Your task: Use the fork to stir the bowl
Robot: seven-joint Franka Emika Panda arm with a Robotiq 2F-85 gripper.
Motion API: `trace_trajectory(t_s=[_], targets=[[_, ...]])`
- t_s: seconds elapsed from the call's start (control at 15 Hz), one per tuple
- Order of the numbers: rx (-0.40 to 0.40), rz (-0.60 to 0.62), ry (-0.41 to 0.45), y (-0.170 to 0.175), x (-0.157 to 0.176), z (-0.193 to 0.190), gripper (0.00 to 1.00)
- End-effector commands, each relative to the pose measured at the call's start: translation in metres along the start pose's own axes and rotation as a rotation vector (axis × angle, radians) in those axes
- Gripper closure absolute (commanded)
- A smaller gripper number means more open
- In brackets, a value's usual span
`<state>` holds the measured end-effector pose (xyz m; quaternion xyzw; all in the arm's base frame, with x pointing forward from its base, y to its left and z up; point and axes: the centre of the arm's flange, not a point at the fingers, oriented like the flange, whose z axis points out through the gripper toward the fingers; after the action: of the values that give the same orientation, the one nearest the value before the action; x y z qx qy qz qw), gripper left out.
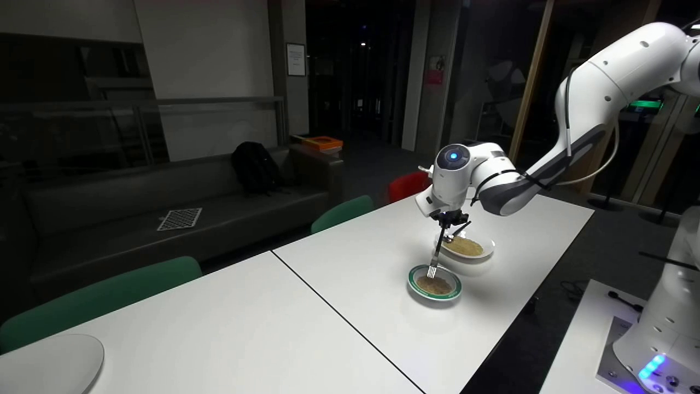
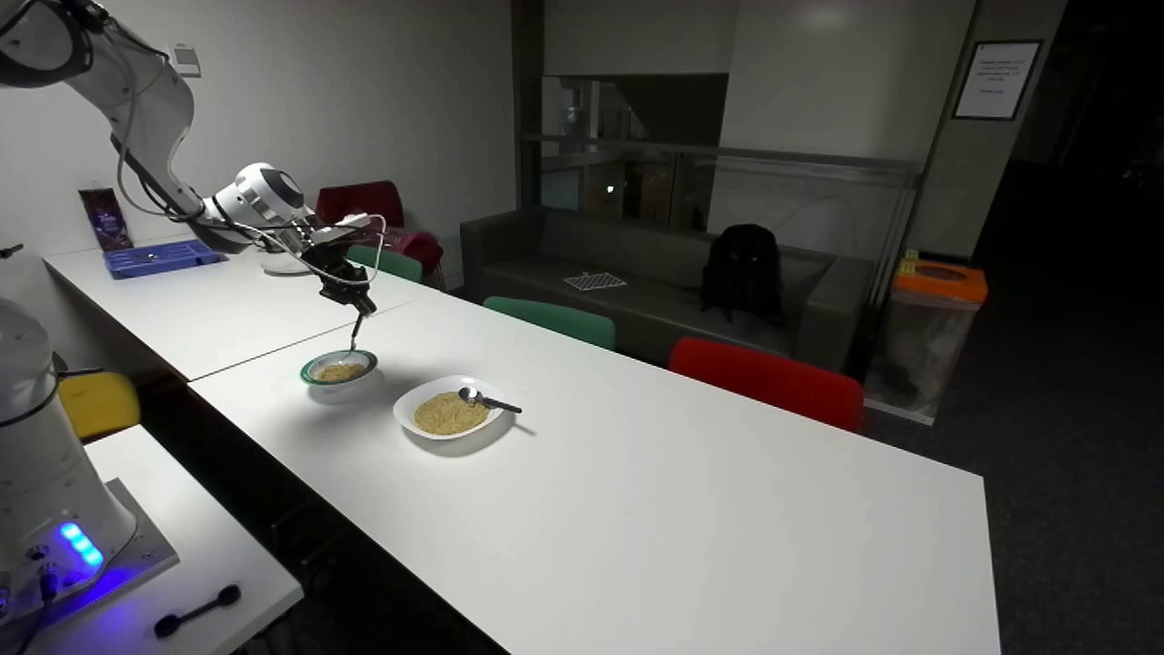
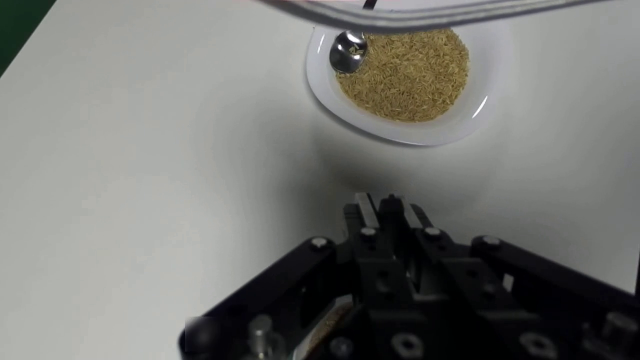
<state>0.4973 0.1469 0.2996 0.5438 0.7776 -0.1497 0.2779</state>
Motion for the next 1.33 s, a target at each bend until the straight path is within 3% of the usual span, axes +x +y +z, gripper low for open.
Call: trace_trajectory(t_s=[0.0,0.6,1.27], targets=[[0.005,-0.027,0.062,-0.009,-0.014,0.003,0.97],[0.039,-0.069,0.133,-0.013,-0.005,0.018,0.97],[0.018,-0.088,0.172,-0.012,0.006,0.031,0.97]])
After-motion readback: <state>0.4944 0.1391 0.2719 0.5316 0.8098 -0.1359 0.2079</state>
